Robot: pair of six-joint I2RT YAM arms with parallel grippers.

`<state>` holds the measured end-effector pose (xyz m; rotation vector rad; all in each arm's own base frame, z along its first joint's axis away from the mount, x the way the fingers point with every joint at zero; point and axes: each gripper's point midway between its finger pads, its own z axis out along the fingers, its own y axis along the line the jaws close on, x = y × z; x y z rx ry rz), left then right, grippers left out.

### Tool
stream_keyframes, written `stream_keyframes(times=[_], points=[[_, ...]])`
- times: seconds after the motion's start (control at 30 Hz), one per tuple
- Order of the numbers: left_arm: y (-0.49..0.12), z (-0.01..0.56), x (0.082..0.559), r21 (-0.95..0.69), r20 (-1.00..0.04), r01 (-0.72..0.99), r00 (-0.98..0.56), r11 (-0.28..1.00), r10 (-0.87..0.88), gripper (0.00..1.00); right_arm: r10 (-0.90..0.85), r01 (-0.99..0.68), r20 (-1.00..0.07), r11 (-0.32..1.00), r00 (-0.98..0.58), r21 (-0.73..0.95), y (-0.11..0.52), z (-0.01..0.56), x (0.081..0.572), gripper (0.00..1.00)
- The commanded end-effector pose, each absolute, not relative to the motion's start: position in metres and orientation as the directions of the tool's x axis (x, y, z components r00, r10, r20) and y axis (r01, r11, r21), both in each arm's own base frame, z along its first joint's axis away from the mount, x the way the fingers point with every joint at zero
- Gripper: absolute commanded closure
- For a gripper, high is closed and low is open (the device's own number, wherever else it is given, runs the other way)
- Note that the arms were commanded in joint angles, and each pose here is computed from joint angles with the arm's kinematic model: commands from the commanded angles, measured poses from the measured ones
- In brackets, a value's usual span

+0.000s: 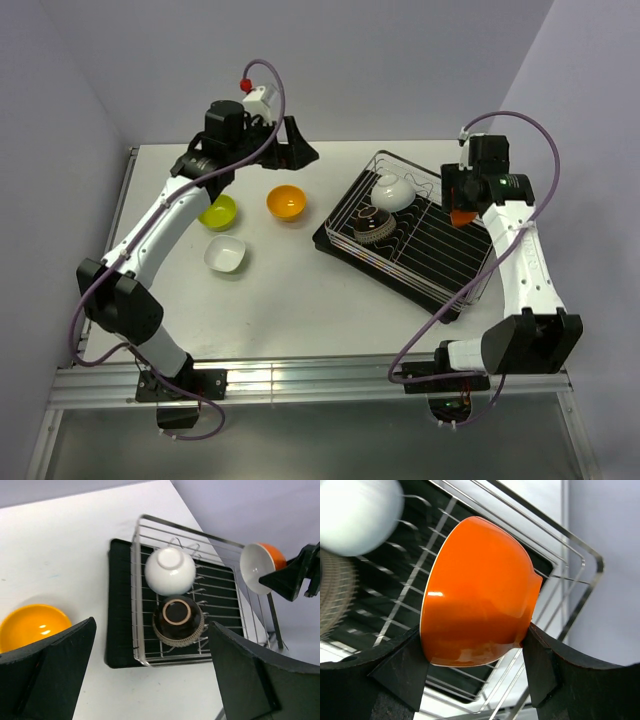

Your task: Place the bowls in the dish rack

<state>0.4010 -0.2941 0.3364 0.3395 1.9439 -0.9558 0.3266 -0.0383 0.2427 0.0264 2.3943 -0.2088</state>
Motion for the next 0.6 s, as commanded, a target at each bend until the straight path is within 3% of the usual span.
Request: stream_keyframes(times=[0.0,0.57], points=[[-0.272,0.375,0.390,-0.437,-0.878,0.599,-0.447,0.671,-0.172,0.00,-0.094,0.127,-0.659,0.952,-0.746,-0.278,-0.065,0.247,0.335,1.00],[-0.235,0.352,0.385,-0.449,-0.861,0.555,-0.479,0.700,-0.172,0.01,-0.136,0.101,-0.448,0.879,-0.884,-0.466,-0.097,0.183,0.326,1.00]])
